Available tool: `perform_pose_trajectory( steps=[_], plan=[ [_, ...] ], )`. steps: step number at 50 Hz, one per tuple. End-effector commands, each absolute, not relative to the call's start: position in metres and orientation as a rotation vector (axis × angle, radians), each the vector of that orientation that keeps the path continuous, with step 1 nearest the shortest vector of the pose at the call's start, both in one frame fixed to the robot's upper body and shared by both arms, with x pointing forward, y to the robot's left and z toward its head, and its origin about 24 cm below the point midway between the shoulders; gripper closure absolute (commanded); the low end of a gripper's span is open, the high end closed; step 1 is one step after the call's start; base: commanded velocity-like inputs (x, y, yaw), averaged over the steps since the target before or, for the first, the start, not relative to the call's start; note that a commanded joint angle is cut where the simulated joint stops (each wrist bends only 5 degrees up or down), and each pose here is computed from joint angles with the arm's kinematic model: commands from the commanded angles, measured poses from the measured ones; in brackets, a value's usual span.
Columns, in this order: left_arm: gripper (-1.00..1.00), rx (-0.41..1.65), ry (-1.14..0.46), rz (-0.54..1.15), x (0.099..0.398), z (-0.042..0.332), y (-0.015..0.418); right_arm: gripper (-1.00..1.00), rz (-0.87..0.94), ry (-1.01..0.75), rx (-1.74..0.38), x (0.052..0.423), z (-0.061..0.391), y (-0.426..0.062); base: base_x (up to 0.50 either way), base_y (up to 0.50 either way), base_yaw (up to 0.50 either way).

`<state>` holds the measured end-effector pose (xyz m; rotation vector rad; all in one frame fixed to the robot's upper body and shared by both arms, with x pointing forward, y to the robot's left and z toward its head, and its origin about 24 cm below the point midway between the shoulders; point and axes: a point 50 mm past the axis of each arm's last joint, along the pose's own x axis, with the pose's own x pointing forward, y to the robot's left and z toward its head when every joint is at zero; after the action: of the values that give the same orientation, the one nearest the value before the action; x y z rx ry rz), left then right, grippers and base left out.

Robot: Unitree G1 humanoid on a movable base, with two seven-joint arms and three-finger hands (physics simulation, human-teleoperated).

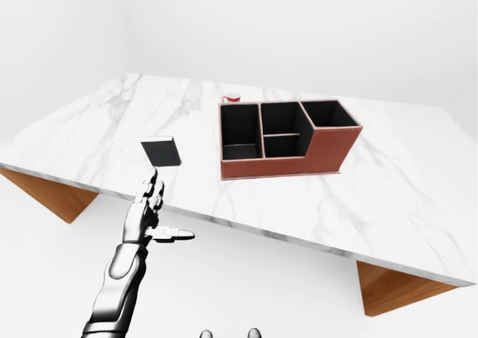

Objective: Pick up the book and place it in the left compartment of the caddy.

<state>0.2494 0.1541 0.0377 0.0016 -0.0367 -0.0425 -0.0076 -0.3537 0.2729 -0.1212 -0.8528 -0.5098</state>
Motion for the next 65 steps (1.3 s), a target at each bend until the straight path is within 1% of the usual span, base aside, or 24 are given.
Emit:
perform_pose_trajectory(
  steps=[1,10,21,29,34,47,65],
  plan=[
    [-1.00,-0.006,0.006,-0.047,0.253,0.028,0.155,-1.00,-0.511,-0.850,-0.142,-0.007,0.271,-0.353,0.27,0.04,0.00],
    [-1.00,-0.007,0.025,-0.048,0.254,0.024,0.155,-1.00,-0.514,-0.850,-0.135,-0.008,0.271,-0.354,0.28,0.04,0.00],
    [-1.00,-0.011,-0.041,-0.048,0.247,0.038,0.153,-1.00,-0.514,-0.851,-0.126,-0.008,0.272,-0.354,0.28,0.04,0.00],
    [-1.00,-0.019,-0.026,-0.052,0.249,0.035,0.154,-1.00,-0.514,-0.849,-0.127,-0.008,0.271,-0.354,0.28,0.04,0.00],
    [-1.00,-0.020,-0.043,-0.052,0.248,0.039,0.154,-1.00,-0.511,-0.851,-0.116,-0.008,0.273,-0.354,0.28,0.04,0.00],
    [-1.00,-0.035,-0.004,-0.048,0.252,0.030,0.156,-1.00,-0.508,-0.852,-0.093,-0.008,0.275,-0.355,0.28,0.04,0.00],
    [-1.00,-0.040,-0.058,-0.044,0.245,0.042,0.155,-1.00,-0.502,-0.844,-0.129,-0.007,0.274,-0.353,0.22,0.06,0.00]
  ],
)
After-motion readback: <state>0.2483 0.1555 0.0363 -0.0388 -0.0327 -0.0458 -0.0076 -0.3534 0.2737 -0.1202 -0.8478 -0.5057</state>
